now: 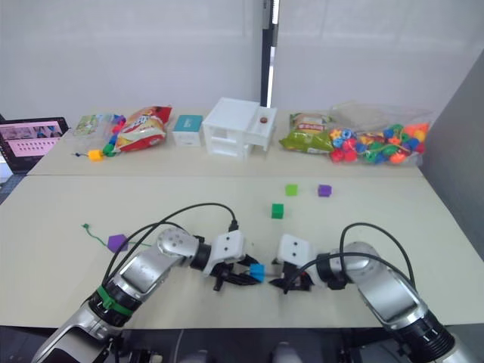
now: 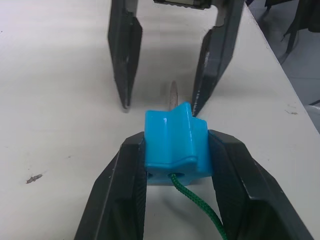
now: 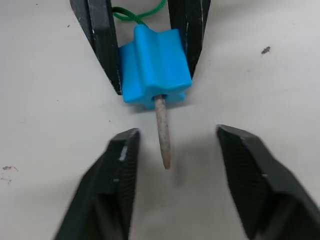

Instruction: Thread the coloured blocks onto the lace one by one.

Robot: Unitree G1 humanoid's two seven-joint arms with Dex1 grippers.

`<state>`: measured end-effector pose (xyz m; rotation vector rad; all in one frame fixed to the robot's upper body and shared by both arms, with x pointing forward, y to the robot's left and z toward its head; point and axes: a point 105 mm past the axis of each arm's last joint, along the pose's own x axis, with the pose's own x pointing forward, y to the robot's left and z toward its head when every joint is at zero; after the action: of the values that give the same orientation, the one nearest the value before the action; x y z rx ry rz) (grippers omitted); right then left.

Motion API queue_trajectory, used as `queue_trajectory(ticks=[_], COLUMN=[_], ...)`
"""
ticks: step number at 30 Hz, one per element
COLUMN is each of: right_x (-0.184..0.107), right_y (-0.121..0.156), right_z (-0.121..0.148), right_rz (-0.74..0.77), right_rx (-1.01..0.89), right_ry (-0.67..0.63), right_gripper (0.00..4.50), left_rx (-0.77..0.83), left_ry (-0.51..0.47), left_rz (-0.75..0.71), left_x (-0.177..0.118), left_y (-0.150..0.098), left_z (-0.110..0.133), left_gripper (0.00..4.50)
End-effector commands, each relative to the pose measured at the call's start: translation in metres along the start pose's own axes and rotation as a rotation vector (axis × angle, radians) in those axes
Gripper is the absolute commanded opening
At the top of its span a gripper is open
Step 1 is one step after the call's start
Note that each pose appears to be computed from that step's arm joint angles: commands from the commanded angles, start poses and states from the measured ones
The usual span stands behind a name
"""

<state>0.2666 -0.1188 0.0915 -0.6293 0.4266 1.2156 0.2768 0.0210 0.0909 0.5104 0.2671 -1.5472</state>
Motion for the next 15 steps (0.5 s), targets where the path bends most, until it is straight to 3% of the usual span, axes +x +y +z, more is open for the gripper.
queue_trajectory(ticks=[1, 4, 11, 15], right_x=[-0.003, -0.004, -0.010, -0.015], right_y=[-0.004, -0.004, -0.004, -0.009], right_z=[0.004, 0.004, 0.013, 0.011], right_rz=[-0.015, -0.011, 0.023, 0.017], right_rx=[-0.040, -0.053, -0.106, -0.111], right_ry=[-0.001, -0.002, -0.023, -0.016], right_gripper=[0.90, 0.00, 0.00, 0.00], left_rx=[0.041, 0.040, 0.020, -0.019], left_ry=[-0.010, -0.003, 0.023, 0.079], left_rz=[0.001, -0.003, 0.010, 0.040], left_x=[-0.001, -0.001, -0.010, -0.045], left_y=[0.003, 0.004, 0.010, 0.011], left_z=[0.009, 0.008, 0.004, -0.012], left_gripper=[1.29, 1.29, 1.29, 1.29])
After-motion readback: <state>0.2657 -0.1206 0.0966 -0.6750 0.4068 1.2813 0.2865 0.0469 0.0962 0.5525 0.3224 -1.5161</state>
